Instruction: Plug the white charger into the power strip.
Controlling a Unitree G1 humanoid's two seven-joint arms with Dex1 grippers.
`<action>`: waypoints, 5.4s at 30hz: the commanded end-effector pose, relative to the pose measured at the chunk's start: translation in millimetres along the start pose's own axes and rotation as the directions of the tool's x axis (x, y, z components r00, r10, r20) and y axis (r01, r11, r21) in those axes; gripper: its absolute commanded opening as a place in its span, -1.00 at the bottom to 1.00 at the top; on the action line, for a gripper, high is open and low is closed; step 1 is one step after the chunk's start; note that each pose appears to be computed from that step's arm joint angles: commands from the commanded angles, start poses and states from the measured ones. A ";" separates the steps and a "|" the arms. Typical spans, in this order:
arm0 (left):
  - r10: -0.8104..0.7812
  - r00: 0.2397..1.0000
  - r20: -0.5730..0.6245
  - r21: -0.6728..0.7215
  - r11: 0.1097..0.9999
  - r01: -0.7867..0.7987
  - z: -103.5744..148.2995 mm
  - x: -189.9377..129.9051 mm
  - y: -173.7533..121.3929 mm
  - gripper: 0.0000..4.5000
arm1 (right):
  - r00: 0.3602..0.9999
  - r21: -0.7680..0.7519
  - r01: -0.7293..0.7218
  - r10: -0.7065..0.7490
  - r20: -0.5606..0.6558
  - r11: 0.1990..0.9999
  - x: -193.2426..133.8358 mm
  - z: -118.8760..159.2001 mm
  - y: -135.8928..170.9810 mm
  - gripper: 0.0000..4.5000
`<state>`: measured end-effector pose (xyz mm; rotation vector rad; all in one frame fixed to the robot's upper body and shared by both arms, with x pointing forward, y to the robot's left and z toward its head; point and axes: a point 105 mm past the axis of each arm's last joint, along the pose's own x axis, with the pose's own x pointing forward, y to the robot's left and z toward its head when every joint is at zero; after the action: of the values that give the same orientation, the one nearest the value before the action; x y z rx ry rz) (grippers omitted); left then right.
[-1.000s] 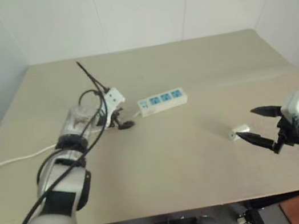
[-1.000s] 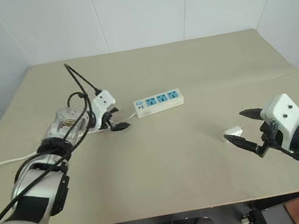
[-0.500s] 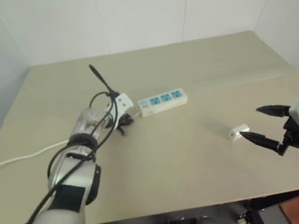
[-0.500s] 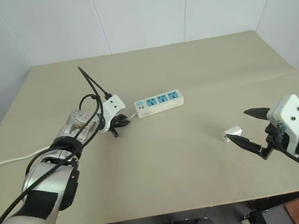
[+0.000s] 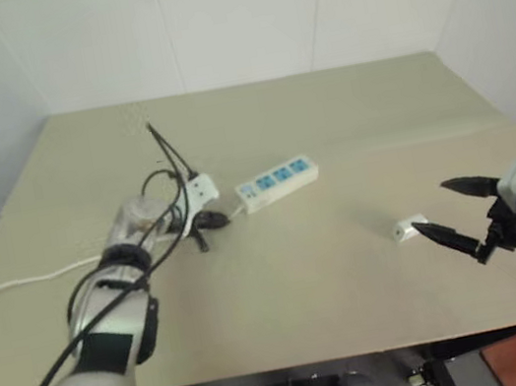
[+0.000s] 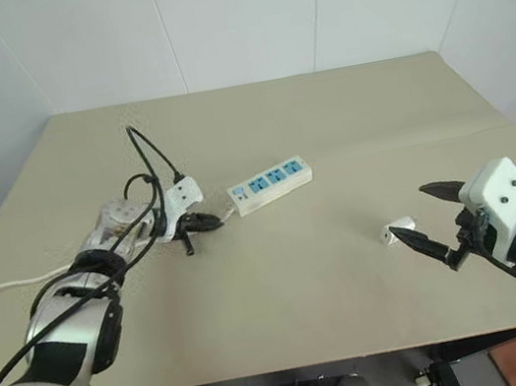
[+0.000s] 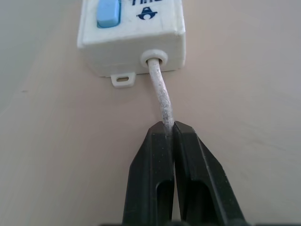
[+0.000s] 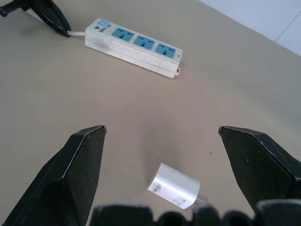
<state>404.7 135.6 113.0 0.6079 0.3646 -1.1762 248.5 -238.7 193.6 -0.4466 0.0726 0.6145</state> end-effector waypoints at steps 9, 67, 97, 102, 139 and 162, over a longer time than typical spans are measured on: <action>-0.277 0.952 0.133 0.000 0.960 0.279 -17.0 -40.8 -89.2 -0.99 | 0.999 -0.016 -0.033 0.033 0.014 0.999 -1.2 6.3 1.2 1.00; -0.106 0.889 0.445 -0.004 0.993 0.120 -4.1 36.6 -113.5 0.70 | 0.998 -0.036 -0.035 0.037 0.048 0.999 0.3 21.2 0.0 1.00; -0.271 0.859 0.435 0.111 0.962 0.248 11.6 47.4 -118.6 0.45 | 0.755 -0.372 -0.614 0.380 -0.535 0.696 41.8 1.5 -54.5 1.00; -0.296 0.856 0.425 0.137 0.955 0.262 11.5 51.6 -121.0 0.45 | 0.691 -0.370 -0.690 0.414 -0.593 0.622 59.4 -7.7 -50.5 1.00; -0.367 0.855 0.368 0.118 0.930 0.348 4.9 50.4 -125.8 0.45 | 0.489 -0.243 -0.823 0.423 -0.762 0.513 90.0 -74.3 -24.4 -0.09; -0.367 0.860 0.356 0.111 0.930 0.351 3.3 48.7 -122.4 0.45 | 0.816 -0.042 -0.474 0.456 0.356 0.880 138.1 82.3 14.8 -0.48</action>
<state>316.7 62.0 81.0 0.3297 0.0082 -1.5944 354.4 -119.3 213.2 -0.2608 -0.0589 1.1782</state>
